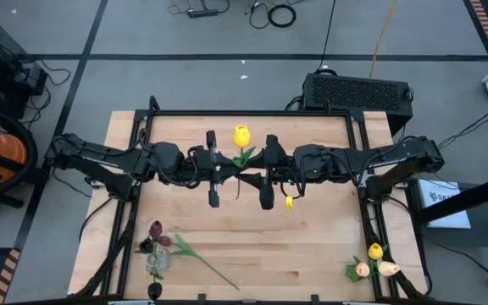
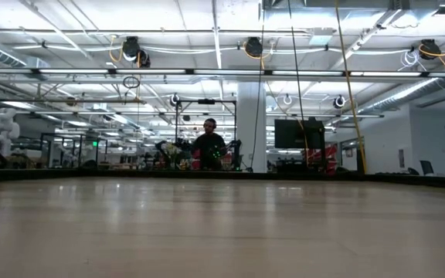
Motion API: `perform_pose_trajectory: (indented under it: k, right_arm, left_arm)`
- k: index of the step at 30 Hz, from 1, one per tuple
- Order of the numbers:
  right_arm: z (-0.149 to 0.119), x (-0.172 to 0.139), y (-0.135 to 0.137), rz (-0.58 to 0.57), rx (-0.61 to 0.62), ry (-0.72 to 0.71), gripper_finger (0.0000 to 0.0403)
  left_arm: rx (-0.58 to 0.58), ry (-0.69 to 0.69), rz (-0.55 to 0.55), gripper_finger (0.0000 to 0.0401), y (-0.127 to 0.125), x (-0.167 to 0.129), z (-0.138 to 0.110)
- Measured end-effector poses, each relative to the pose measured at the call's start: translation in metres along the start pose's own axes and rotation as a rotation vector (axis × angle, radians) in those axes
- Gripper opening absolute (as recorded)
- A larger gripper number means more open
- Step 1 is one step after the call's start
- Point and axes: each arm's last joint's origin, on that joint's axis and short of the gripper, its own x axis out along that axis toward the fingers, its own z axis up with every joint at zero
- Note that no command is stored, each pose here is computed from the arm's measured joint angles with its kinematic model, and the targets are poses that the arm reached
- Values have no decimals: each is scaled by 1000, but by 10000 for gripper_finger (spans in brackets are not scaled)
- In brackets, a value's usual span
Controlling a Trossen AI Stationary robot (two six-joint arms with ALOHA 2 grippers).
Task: Sort flowers into vase by color
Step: Put the yellow tulip into the green vase
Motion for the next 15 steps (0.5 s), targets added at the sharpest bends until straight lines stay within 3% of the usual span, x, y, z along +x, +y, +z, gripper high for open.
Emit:
perform_pose_trajectory:
  k: [7, 15]
  right_arm:
    - [-1, 0, 0, 1, -8, 6, 19]
    - [-1, 0, 0, 1, -25, 7, 3]
  left_arm:
    - [8, 2, 3, 11, 0, 0, 0]
    - [1, 8, 0, 14, -1, 0, -1]
